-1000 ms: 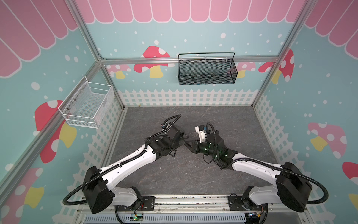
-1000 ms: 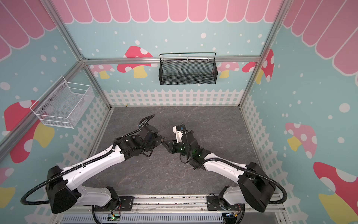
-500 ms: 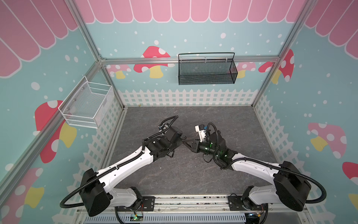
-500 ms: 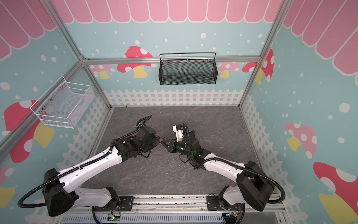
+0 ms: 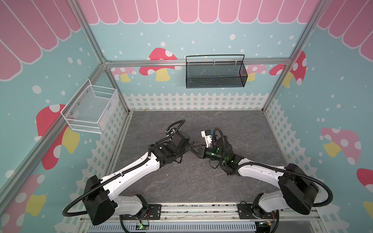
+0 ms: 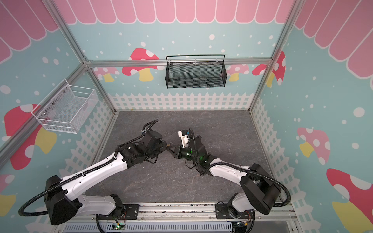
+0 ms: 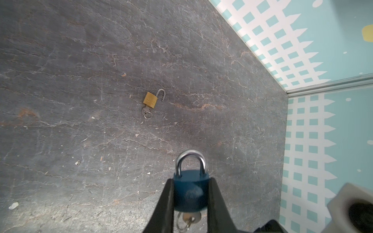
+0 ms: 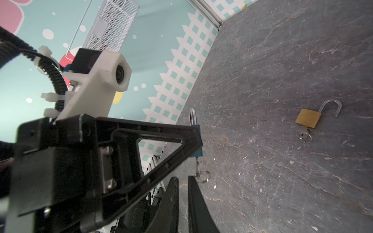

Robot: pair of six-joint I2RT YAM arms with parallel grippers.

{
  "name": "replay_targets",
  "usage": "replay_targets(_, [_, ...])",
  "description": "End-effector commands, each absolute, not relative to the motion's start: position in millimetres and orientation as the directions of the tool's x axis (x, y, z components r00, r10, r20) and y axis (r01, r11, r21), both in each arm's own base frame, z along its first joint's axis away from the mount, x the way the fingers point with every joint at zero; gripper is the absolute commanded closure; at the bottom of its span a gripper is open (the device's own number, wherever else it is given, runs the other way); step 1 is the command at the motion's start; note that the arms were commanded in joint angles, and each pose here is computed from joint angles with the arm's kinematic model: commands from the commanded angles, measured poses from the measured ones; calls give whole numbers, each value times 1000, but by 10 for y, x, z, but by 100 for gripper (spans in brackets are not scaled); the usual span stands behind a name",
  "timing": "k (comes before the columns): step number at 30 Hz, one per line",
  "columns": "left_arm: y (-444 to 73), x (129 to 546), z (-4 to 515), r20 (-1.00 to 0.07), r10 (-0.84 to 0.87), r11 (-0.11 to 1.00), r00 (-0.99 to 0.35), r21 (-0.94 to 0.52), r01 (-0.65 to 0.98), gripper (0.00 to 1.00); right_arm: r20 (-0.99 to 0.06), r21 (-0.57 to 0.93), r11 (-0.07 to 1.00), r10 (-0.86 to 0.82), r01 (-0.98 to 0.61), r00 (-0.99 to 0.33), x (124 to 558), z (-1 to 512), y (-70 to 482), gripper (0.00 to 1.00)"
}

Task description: Unlock with the key

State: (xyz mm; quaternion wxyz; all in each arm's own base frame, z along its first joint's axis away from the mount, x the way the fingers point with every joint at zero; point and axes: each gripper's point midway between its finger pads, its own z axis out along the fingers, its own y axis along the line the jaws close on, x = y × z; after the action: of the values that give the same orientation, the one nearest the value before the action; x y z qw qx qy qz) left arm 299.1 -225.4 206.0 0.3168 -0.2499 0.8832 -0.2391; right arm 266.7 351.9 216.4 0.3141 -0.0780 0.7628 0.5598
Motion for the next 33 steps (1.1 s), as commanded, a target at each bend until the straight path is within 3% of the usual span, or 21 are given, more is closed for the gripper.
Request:
replay_targets(1, [-2272, 3020, 2118, -430, -615, 739, -661, -606, -294, 100, -565, 812, 336, 244, -478, -788, 2685, 2225, 3575, 88])
replay_targets(19, [-2271, 3022, 2098, -428, -617, 738, -660, -605, -297, 100, -557, 804, 388, 228, -450, -799, 2686, 2055, 3540, 84])
replay_targets(33, [-2319, 3009, 2129, -415, -619, 729, -666, -618, -293, 100, -555, 805, 385, 224, -451, -801, 2687, 2024, 3560, 90])
